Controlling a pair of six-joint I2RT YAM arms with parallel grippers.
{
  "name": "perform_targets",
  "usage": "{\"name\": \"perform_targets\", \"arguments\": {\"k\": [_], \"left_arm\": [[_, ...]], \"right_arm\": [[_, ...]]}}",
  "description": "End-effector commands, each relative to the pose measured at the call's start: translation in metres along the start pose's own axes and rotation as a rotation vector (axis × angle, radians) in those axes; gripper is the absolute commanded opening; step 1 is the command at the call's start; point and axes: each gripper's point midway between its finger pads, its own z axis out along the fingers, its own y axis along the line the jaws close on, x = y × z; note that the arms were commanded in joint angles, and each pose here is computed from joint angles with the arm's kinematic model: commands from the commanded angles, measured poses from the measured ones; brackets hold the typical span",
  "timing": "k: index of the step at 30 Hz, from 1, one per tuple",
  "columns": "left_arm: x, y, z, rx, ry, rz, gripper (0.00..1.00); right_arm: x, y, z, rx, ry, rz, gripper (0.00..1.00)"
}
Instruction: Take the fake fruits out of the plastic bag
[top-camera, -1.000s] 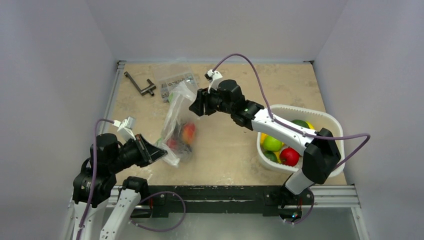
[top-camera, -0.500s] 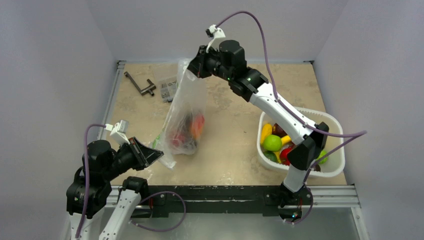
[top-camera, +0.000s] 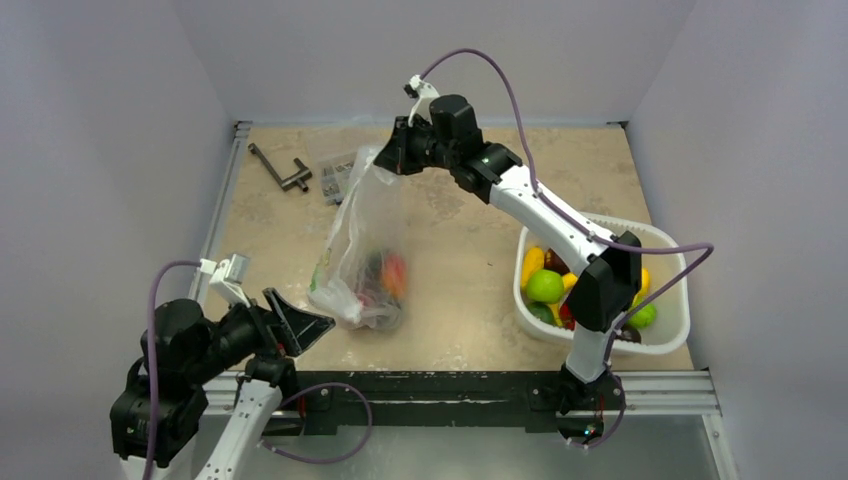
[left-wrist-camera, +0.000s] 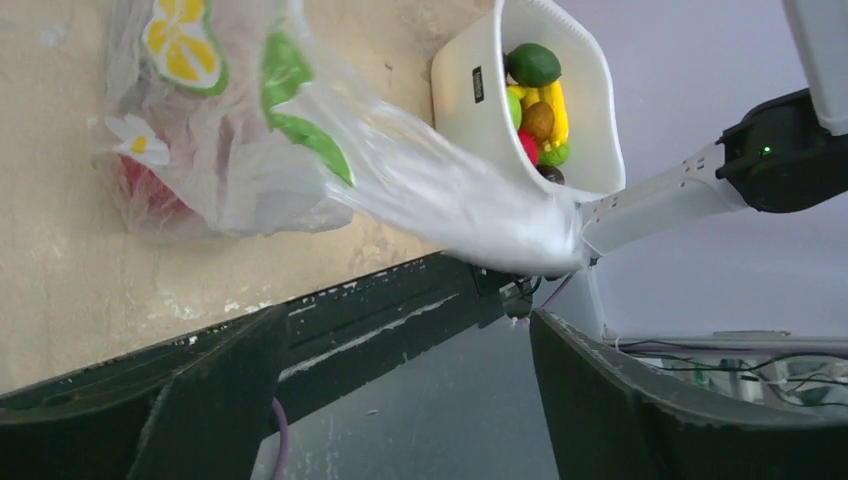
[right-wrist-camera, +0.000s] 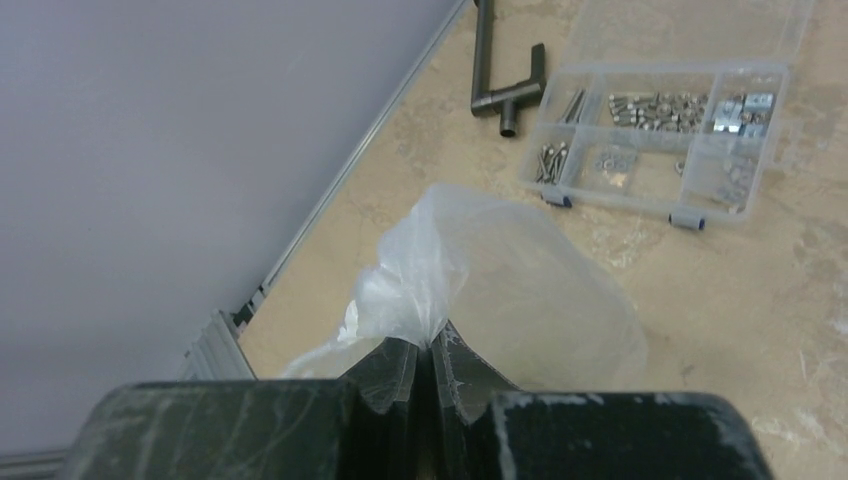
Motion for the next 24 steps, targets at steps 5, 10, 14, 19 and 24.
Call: {"name": "perform_targets", "arguments": {"k": [5, 10, 14, 19, 24], "left_arm": [[-0.064, -0.029, -0.01, -0.045, -0.093, 0.242, 1.0], [-0.112, -0.042, 0.003, -0.065, -0.165, 0.338, 1.0], [-0.151, -0.041, 0.004, -0.141, -0.281, 0.401, 1.0], [-0.169, -0.028, 0.046, -0.163, -0.199, 0.407, 1.0], [-0.169, 0.002, 0.099, -0.167, -0.1, 0.4, 1.0]], "right_arm": [[-0.021, 0.039, -0.038, -0.1, -0.093, -0.015, 0.14], [-0.022, 0.042, -0.039, -0.098, -0.081, -0.014, 0.26], [-0.023, 0.049, -0.043, -0.104, -0.084, -0.022, 0.47], [-0.021, 0.05, -0.054, -0.043, -0.082, -0.042, 0.81], [-0.015, 0.04, -0.07, 0.049, -0.073, -0.036, 0.99]]}}
